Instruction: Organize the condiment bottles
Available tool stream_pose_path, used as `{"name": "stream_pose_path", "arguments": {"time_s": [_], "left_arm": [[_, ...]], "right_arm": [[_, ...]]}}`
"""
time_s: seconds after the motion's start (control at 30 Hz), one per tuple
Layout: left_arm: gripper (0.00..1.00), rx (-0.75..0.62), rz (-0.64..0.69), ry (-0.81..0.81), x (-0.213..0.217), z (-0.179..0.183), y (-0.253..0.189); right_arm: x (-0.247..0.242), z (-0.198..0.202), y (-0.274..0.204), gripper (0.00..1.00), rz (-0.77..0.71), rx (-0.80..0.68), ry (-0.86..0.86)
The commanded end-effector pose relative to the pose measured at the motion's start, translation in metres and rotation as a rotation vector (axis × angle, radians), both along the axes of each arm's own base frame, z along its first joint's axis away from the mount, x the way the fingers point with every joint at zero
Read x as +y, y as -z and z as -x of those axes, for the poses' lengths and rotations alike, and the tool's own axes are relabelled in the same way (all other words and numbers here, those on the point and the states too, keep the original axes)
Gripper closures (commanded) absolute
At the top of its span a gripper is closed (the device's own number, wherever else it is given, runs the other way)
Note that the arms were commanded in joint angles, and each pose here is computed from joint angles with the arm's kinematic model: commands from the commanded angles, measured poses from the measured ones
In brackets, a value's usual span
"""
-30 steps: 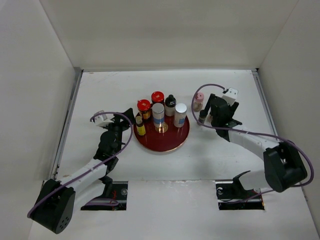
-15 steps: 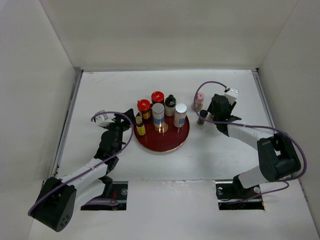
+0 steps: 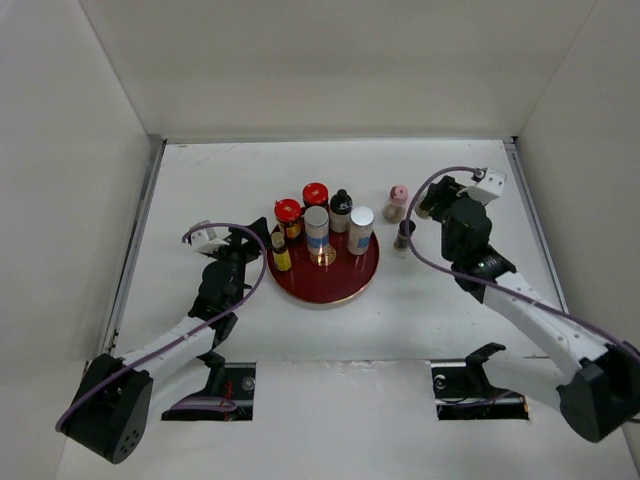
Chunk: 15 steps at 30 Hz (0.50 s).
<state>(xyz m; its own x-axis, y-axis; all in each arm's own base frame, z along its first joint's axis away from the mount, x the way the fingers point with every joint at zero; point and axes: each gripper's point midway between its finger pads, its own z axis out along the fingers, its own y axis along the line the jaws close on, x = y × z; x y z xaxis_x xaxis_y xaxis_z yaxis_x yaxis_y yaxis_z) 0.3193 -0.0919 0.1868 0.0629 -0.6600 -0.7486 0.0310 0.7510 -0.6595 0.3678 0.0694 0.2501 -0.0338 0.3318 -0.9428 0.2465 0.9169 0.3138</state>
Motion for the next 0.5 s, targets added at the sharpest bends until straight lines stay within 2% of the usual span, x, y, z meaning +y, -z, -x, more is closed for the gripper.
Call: {"name": "stream_pose_path", "arguments": {"time_s": [0.0,0.1,0.23,0.47], "left_arm": [[0.20,-0.073,0.035,0.000,0.002,0.002,-0.020],[0.20,-0.071,0.038,-0.003,0.003,0.002,-0.018],[0.20,-0.081,0.038,-0.013,0.005,0.002,-0.023],[0.20,-0.068,0.035,-0.031,0.011,0.003,-0.020]], "right_arm": [[0.025,0.021,-0.076,0.45,-0.022,-0.209,-0.095],[0.069,0.042,-0.108,0.46,-0.017,-0.269,-0.275],[0.135,0.072,-0.127,0.47,-0.035,-0.293,-0.504],[0.227,0.107,-0.099,0.47,-0.054,-0.220,-0.776]]}}
